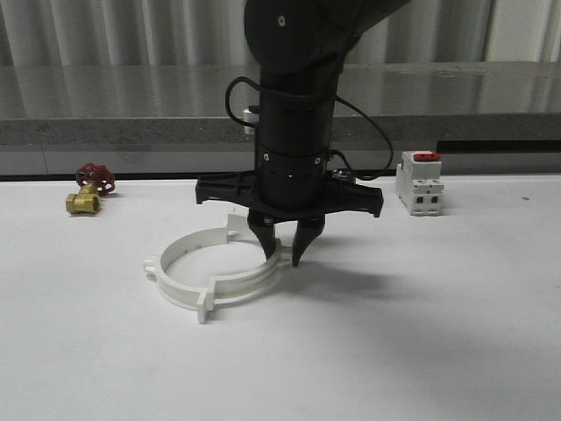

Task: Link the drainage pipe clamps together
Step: 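Lower the clamp half to join the first half into a ring, then open the right gripper and lift it away from the ring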

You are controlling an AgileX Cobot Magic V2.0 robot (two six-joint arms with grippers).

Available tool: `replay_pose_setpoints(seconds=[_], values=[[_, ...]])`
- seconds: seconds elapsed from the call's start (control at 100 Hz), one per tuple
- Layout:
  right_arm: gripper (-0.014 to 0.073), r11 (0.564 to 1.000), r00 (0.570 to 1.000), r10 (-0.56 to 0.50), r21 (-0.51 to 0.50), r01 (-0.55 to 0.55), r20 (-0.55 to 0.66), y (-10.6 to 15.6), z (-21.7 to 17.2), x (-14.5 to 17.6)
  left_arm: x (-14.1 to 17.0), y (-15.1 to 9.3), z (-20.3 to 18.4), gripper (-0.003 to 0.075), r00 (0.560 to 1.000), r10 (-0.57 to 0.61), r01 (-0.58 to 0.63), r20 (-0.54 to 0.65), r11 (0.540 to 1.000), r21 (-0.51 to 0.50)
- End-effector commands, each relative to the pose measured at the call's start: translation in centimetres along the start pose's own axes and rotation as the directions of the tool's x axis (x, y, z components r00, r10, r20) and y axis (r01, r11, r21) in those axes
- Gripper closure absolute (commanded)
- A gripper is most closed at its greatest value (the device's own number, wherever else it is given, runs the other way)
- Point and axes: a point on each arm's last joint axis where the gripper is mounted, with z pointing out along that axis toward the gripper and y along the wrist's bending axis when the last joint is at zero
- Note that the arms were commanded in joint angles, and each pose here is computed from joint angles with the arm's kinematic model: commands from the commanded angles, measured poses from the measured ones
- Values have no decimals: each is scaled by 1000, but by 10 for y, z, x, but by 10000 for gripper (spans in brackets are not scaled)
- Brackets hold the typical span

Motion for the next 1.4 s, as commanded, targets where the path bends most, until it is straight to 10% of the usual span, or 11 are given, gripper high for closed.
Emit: replay_pose_setpoints(seconds=[0.0,0.37,0.87,1.39], values=[[621,998,997,-2,-65,7,78,6,-32,-14,-13,-2,-4,741,996,-6,4,88,1000,19],[602,998,998,-18,-57,22,60,5,-32,-13,-13,-2,-4,741,996,-6,4,88,1000,19],[162,995,996,-27,-95,35,89,9,-33,-15,-13,-2,-4,741,996,-6,4,88,1000,19],[156,983,963,-173,-29,183,208,-6,-81,-32,-13,-2,-4,741,996,-6,4,88,1000,19]])
